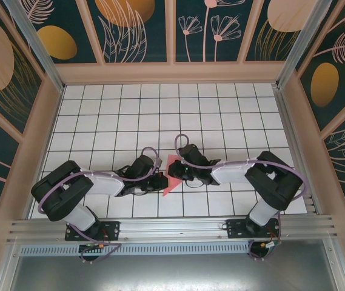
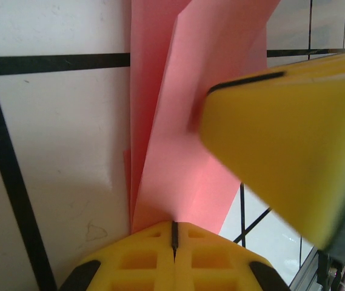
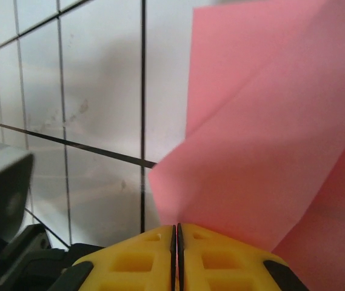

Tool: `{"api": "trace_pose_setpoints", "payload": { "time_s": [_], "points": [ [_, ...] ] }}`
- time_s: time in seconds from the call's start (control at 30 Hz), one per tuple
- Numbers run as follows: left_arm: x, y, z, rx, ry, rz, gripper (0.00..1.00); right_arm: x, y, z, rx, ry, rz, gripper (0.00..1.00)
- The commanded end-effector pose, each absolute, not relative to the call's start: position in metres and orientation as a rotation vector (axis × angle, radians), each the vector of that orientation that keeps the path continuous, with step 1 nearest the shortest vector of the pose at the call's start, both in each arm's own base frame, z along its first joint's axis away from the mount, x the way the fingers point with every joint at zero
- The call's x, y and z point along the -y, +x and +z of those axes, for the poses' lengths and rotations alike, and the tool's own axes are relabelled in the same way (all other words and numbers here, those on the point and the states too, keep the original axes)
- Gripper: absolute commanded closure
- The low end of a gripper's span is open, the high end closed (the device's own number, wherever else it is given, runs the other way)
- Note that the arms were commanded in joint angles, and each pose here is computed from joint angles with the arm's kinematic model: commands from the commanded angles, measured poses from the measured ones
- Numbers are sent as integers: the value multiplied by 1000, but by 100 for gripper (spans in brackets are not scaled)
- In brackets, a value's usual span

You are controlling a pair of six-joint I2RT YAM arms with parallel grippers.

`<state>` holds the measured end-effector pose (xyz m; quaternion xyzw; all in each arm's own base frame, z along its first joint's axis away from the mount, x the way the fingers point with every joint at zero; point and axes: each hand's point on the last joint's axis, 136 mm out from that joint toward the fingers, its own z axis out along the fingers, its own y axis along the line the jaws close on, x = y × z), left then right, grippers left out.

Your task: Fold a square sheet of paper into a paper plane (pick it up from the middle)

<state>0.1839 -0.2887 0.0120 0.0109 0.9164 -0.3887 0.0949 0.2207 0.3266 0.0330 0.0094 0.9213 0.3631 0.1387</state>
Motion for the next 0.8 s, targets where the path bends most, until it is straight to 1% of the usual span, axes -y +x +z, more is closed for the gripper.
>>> {"api": "trace_pose_setpoints", "payload": {
  "time_s": [0.0, 0.27, 0.77],
  "points": [
    [247, 151, -40, -2950, -8, -881, 100, -325, 226, 22, -2682, 52, 986, 87],
    [237, 144, -48, -2964, -17, -850, 100, -288, 245, -5, -2729, 231, 768, 87],
    [229, 135, -57, -2988, -5, -835, 100, -249, 288, -3, -2671, 348, 792, 86]
  ]
}}
